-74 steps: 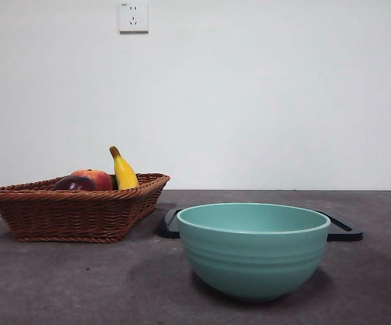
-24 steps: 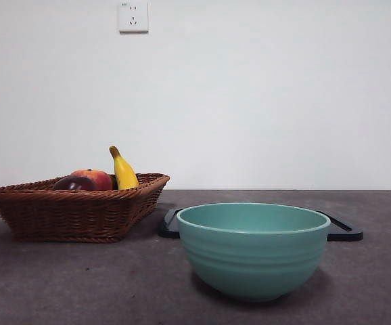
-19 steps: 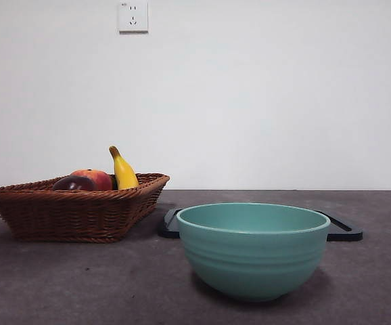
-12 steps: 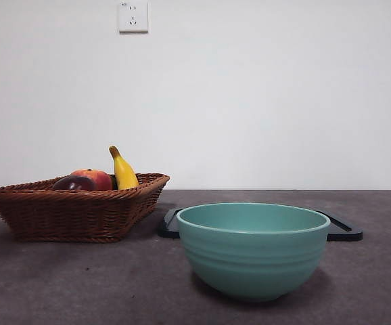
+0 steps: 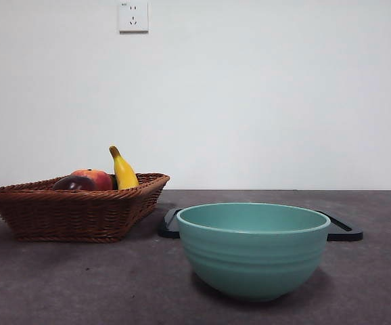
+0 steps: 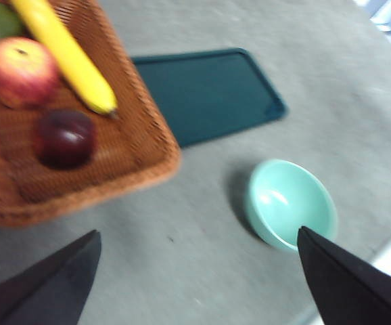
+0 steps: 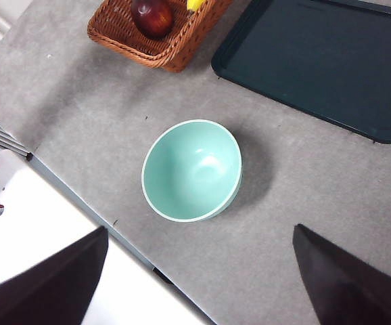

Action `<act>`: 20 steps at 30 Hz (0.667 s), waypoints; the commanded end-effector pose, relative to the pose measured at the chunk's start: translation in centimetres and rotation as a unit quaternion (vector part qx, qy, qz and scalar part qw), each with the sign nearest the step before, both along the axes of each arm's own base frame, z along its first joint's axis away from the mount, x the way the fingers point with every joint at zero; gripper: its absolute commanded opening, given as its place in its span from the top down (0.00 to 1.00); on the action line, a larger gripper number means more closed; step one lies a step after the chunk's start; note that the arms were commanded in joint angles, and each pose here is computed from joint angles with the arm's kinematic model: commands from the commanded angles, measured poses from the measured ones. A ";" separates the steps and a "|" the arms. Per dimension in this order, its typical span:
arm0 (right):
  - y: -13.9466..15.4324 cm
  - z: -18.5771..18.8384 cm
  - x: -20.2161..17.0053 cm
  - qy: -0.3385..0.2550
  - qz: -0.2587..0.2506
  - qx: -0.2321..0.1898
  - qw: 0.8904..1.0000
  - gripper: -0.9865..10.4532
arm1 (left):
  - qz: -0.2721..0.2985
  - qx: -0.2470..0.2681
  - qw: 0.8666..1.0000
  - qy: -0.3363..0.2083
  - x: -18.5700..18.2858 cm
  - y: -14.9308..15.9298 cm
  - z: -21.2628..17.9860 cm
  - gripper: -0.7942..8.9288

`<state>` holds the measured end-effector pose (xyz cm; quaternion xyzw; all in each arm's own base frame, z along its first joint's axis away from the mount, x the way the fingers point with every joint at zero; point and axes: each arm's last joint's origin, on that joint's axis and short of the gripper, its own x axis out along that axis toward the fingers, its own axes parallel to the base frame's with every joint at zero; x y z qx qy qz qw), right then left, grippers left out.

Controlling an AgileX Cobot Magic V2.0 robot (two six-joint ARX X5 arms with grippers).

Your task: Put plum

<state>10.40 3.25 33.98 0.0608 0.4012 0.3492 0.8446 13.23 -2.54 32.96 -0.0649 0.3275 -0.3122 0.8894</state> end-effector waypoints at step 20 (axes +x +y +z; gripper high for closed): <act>0.1 0.6 0.0 -0.010 0.002 0.003 1.000 0.53 | 0.057 0.143 0.987 0.047 13.6 -4.9 -2.3 0.44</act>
